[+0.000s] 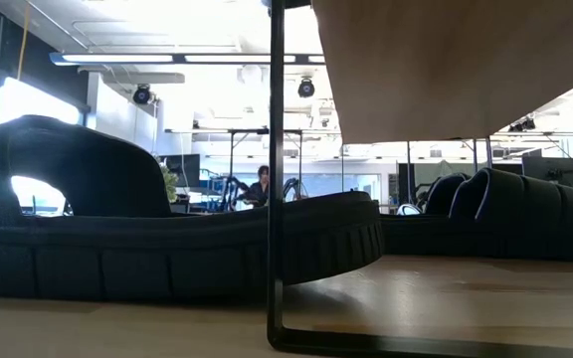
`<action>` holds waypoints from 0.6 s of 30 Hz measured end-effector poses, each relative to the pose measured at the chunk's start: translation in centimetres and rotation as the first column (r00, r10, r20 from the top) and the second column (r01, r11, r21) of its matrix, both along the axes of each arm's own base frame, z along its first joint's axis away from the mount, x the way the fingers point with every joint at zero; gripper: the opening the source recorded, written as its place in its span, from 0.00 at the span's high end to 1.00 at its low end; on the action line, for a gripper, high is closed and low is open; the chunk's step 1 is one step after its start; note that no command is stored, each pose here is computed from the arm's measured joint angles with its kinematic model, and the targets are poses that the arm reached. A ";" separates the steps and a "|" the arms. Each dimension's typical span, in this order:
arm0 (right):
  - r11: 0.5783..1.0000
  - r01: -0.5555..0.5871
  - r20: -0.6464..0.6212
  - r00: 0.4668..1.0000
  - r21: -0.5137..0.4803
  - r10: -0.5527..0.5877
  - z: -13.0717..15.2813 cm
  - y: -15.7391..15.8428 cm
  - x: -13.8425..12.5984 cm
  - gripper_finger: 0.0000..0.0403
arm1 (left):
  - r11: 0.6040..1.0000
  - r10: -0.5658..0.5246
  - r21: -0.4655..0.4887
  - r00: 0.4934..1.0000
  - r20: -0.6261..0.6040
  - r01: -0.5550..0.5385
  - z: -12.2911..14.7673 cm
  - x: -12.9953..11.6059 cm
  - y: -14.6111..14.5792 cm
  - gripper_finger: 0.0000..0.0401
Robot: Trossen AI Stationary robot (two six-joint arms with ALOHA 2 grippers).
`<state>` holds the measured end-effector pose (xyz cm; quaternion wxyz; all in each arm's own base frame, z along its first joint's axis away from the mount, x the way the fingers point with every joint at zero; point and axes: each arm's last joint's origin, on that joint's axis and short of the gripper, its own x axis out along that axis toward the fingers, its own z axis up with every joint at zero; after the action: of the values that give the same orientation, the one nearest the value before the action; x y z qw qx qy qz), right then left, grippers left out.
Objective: Pick and place slides into the shelf
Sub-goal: Put the black slide on the shelf
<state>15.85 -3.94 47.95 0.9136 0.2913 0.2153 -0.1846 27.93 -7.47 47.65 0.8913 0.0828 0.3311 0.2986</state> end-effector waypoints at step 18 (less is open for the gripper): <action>0.978 0.083 -0.153 0.987 0.191 -0.053 -1.7 6.9 -2.5 0.99 | 0.876 -0.222 -0.365 0.935 0.276 0.316 2.3 3.4 9.5 0.77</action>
<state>13.39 2.97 46.28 0.8551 0.3729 0.2892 -0.2146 31.33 2.03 49.96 0.9536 -0.0919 0.2673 0.1038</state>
